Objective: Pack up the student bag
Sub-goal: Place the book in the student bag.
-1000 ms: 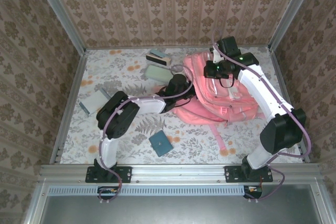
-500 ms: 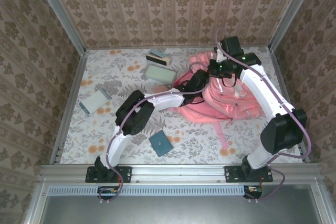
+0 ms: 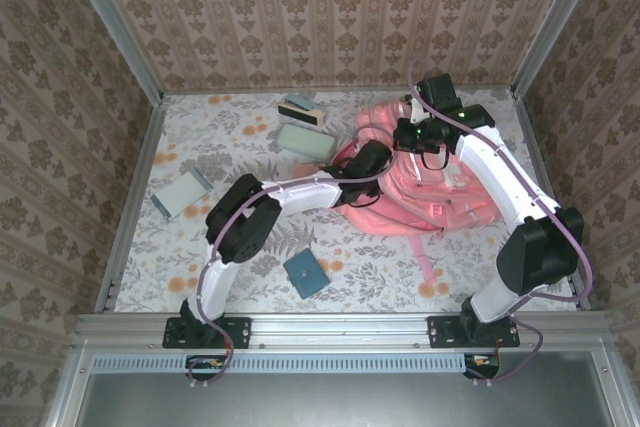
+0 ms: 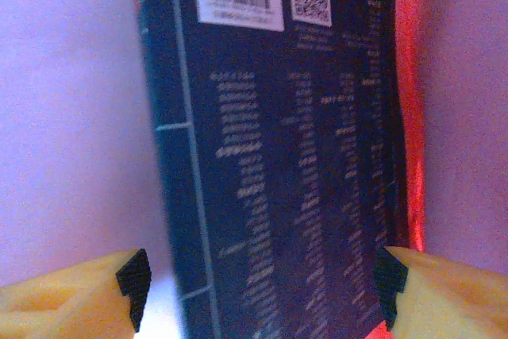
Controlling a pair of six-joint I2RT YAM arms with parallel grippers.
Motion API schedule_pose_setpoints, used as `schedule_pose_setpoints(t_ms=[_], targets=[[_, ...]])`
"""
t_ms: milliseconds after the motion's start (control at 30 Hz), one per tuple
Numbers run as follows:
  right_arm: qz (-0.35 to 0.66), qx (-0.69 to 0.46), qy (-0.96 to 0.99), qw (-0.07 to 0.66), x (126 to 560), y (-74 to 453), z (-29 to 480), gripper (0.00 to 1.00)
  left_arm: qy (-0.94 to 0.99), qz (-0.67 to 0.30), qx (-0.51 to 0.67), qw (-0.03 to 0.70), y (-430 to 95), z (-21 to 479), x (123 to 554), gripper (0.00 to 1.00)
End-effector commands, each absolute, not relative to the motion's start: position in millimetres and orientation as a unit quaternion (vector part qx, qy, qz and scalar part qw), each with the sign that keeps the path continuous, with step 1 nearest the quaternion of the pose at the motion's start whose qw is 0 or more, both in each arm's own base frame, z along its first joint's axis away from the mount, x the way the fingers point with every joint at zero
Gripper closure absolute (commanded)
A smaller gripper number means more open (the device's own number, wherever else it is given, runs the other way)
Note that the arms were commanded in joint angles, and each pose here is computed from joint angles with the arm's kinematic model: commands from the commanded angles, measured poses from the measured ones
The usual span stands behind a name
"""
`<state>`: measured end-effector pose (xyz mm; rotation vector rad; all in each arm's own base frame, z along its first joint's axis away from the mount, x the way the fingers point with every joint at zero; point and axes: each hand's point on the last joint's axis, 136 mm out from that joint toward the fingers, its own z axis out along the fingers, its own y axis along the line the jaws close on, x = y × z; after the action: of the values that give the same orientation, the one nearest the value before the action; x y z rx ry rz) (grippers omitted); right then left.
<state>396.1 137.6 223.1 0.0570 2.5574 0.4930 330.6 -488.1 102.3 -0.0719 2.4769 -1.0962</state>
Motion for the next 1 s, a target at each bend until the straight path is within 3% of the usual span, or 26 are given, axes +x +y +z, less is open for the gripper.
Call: schedule_pose_setpoints(t_ms=[0, 433, 633, 967], targets=[[0.227, -0.008, 0.923, 0.31, 396, 155, 257, 1.0, 0.886, -0.393, -0.012, 0.245, -471, 132, 330, 0.25], [0.172, -0.017, 0.944, 0.283, 389, 145, 201, 1.0, 0.896, -0.311, -0.005, 0.316, -352, 191, 327, 0.24], [0.138, -0.021, 0.954, 0.266, 383, 140, 173, 1.0, 0.906, -0.274, -0.019, 0.323, -294, 194, 317, 0.22], [0.081, -0.012, 0.957, 0.279, 383, 118, 179, 0.98, 0.914, -0.264, -0.028, 0.307, -260, 184, 304, 0.22]])
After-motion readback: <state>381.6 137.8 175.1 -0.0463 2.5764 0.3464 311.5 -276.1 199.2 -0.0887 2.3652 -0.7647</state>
